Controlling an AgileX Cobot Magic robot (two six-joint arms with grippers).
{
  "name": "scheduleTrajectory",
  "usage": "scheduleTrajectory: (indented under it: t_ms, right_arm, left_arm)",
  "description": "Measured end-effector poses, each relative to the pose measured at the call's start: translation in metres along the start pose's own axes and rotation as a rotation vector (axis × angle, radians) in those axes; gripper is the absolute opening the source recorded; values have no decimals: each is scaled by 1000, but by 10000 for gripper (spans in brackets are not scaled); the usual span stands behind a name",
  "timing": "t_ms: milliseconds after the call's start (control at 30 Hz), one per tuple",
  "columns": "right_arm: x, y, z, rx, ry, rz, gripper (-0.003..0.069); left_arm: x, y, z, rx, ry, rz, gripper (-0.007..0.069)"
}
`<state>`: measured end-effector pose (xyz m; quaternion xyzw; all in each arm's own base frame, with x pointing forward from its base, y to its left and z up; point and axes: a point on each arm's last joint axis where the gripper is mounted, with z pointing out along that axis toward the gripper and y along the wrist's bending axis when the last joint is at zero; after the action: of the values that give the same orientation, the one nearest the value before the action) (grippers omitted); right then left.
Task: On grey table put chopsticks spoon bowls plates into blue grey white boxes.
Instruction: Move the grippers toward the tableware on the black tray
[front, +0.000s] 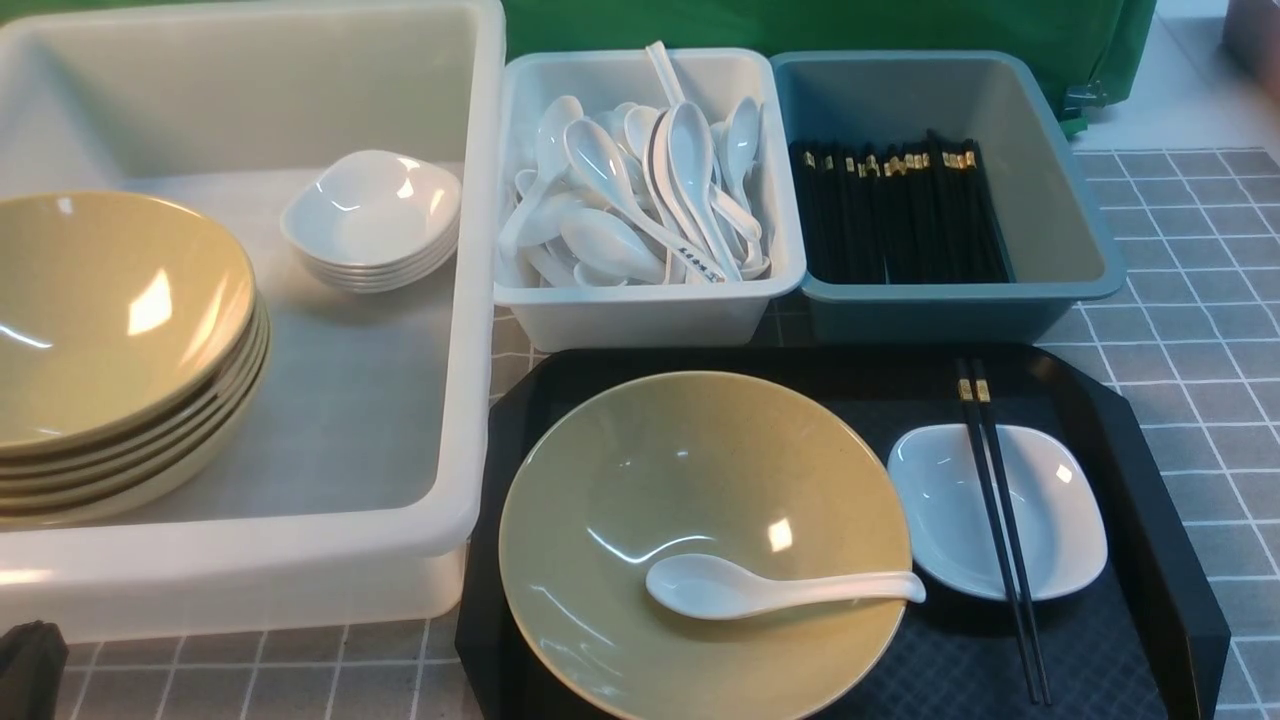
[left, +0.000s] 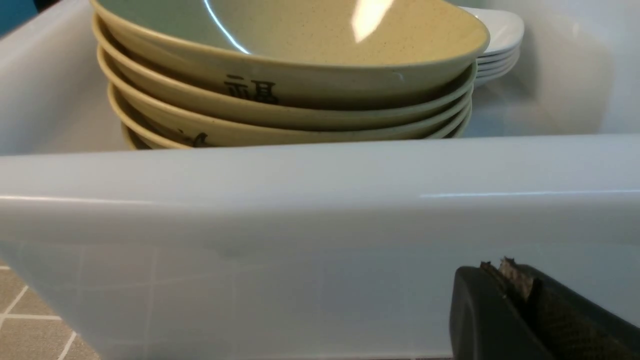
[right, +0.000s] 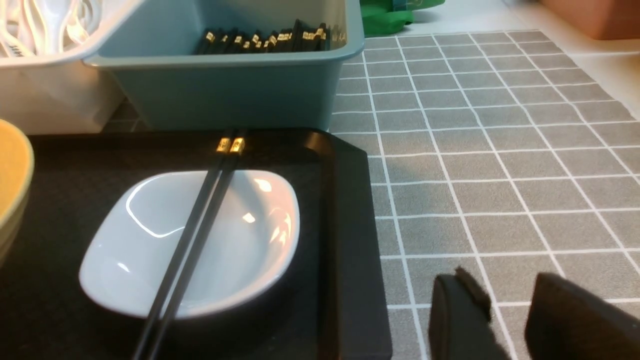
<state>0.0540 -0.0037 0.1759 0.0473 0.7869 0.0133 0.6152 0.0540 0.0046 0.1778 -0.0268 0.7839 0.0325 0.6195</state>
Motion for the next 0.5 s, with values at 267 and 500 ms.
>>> scheduleTrajectory:
  t_ms: [267,500]
  right_arm:
    - [0,0,0,0,0,-4,238]
    - [0,0,0,0,0,-4,238]
  left_arm:
    - [0,0,0,0,-1,0,-11]
    - [0,0,0,-2,-1,6,-11]
